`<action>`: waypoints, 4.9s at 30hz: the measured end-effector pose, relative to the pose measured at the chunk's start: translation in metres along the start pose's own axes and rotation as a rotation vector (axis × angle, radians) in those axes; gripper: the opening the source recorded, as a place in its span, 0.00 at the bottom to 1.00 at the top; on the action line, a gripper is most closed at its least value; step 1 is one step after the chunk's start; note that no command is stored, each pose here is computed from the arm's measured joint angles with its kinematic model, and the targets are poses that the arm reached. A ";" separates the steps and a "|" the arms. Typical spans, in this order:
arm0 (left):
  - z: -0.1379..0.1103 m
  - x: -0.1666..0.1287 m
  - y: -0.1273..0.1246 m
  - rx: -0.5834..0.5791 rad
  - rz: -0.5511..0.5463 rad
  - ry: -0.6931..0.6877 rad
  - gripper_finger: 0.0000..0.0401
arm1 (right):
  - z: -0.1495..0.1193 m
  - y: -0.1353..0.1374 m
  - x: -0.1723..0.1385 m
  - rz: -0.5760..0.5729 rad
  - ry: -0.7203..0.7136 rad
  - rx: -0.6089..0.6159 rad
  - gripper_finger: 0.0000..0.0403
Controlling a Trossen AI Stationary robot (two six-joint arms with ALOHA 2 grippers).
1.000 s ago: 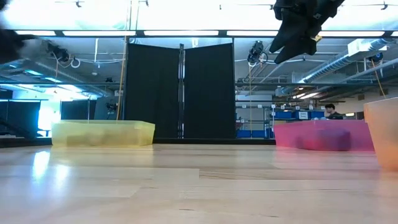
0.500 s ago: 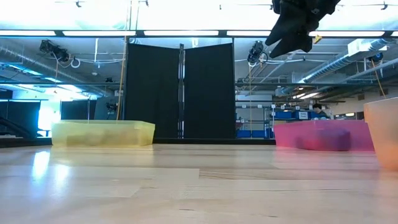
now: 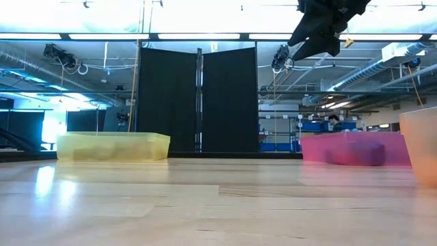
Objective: Sort blocks by size
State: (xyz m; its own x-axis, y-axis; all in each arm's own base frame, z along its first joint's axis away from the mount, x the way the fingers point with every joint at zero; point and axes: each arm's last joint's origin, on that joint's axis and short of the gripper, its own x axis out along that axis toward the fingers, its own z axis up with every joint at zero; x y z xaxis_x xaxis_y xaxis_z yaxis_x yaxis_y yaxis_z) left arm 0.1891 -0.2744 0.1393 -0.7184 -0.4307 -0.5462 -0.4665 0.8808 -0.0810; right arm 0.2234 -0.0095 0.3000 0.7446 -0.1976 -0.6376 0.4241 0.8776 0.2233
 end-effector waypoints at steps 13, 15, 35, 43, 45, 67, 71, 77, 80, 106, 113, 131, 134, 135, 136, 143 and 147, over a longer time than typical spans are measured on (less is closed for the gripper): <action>0.019 0.023 0.012 -0.022 -0.055 0.053 0.00 | 0.000 0.000 0.000 0.002 -0.003 0.001 0.60; 0.022 0.027 0.012 -0.026 -0.069 0.037 0.00 | 0.000 0.000 0.000 0.002 -0.003 0.001 0.60; 0.034 0.034 0.018 -0.169 -0.108 -0.031 0.00 | 0.002 0.001 0.000 0.009 -0.022 -0.029 0.60; 0.043 0.007 0.025 -0.297 -0.060 -0.186 0.01 | 0.002 0.001 0.000 0.010 -0.024 -0.028 0.61; 0.045 -0.003 0.026 -0.313 -0.047 -0.239 0.01 | 0.003 0.001 0.000 0.011 -0.026 -0.028 0.60; 0.019 0.010 0.004 -0.076 -0.021 -0.153 0.01 | 0.002 0.002 0.000 0.040 -0.014 -0.018 0.60; 0.010 0.026 -0.010 0.003 -0.066 -0.149 0.01 | 0.002 0.002 0.000 0.040 -0.014 -0.018 0.60; -0.005 0.048 -0.008 -0.066 0.005 -0.149 0.01 | 0.003 0.002 0.000 0.042 -0.019 -0.019 0.60; -0.010 0.055 -0.005 -0.078 0.045 -0.137 0.01 | 0.004 0.003 0.000 0.046 -0.028 -0.018 0.61; 0.039 -0.057 0.045 -0.424 0.323 -0.685 0.01 | 0.005 0.005 0.000 0.063 -0.050 -0.015 0.60; 0.042 -0.077 0.025 -0.332 0.111 -0.947 0.01 | 0.004 0.008 0.000 0.071 -0.043 -0.023 0.60; -0.008 -0.081 0.075 -0.004 -0.089 -1.159 0.03 | 0.004 0.008 0.000 0.076 -0.048 0.031 0.60; -0.009 -0.078 0.081 0.068 -0.056 -1.037 0.07 | 0.006 0.008 0.000 0.073 -0.062 0.049 0.60; -0.009 -0.077 0.082 0.085 -0.042 -1.004 0.09 | 0.006 0.008 -0.001 0.073 -0.071 0.070 0.60; -0.009 -0.075 0.083 0.114 -0.012 -0.984 0.11 | 0.008 0.009 -0.001 0.071 -0.086 0.093 0.60; -0.008 -0.076 0.084 0.187 0.072 -1.041 0.32 | 0.015 0.008 -0.002 0.029 -0.188 0.228 0.60; -0.008 -0.076 0.090 0.171 0.166 -1.083 0.50 | 0.018 0.009 0.002 0.015 -0.220 0.302 0.59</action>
State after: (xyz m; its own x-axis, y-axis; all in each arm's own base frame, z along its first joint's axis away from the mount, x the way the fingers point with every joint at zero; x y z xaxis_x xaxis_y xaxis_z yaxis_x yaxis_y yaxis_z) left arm 0.1981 -0.1637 0.1801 0.1045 0.0209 -0.9943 -0.2686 0.9632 -0.0080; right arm 0.2378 -0.0096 0.3137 0.8312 -0.3035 -0.4659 0.5204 0.7195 0.4599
